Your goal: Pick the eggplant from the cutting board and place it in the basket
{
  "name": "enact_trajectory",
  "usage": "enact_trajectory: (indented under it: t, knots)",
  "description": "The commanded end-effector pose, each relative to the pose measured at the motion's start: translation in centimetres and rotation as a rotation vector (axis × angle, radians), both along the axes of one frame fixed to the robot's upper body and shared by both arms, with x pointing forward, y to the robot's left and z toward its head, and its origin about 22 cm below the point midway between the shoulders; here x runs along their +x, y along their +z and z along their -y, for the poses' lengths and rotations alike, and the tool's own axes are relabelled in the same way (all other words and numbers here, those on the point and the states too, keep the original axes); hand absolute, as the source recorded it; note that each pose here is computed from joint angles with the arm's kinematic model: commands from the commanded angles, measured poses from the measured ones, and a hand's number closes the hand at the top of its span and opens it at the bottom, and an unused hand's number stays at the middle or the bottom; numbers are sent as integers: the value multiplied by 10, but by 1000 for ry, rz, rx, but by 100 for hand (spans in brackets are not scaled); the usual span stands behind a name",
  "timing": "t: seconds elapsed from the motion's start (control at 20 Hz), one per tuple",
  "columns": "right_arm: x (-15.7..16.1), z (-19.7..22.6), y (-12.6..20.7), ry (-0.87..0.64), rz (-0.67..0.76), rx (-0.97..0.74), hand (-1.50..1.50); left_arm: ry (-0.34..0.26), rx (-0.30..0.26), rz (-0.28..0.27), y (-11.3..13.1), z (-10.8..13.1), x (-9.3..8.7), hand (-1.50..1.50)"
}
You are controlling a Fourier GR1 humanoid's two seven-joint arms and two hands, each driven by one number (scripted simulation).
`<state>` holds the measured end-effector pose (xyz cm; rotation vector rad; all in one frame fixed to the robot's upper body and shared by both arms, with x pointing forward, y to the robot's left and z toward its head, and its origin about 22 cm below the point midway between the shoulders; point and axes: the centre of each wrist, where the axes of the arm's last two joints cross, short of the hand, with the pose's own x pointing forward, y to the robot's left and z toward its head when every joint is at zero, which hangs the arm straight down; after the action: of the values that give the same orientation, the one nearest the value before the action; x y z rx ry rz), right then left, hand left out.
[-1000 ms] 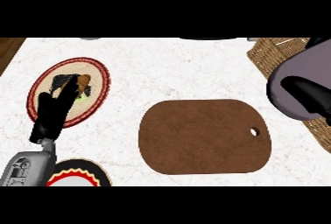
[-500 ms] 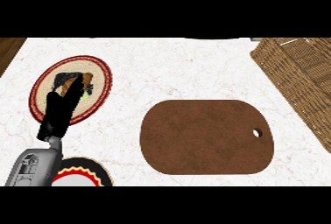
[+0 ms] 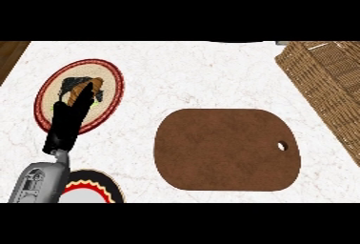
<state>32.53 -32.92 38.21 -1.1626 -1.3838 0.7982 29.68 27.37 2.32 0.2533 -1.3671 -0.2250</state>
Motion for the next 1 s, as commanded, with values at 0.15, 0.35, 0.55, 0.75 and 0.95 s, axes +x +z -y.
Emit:
enact_trajectory:
  t: [0.15, 0.35, 0.55, 0.75, 0.95]
  knots:
    - [23, 79, -30, -44, -23, -39, 150, 0, 6, 12, 0, 6, -4, 0]
    - [26, 113, -38, 23, -26, -10, 150, -23, 5, 2, 1, 22, 5, 0]
    - [41, 123, -74, 44, -37, -5, 150, -21, 19, 5, 2, -5, -10, 0]
    - [53, 122, -91, 69, -60, -30, 150, -2, 4, 9, -4, -6, 3, 0]
    - [61, 130, -114, 62, -98, 23, 150, -7, 5, 6, 4, -14, 2, 0]
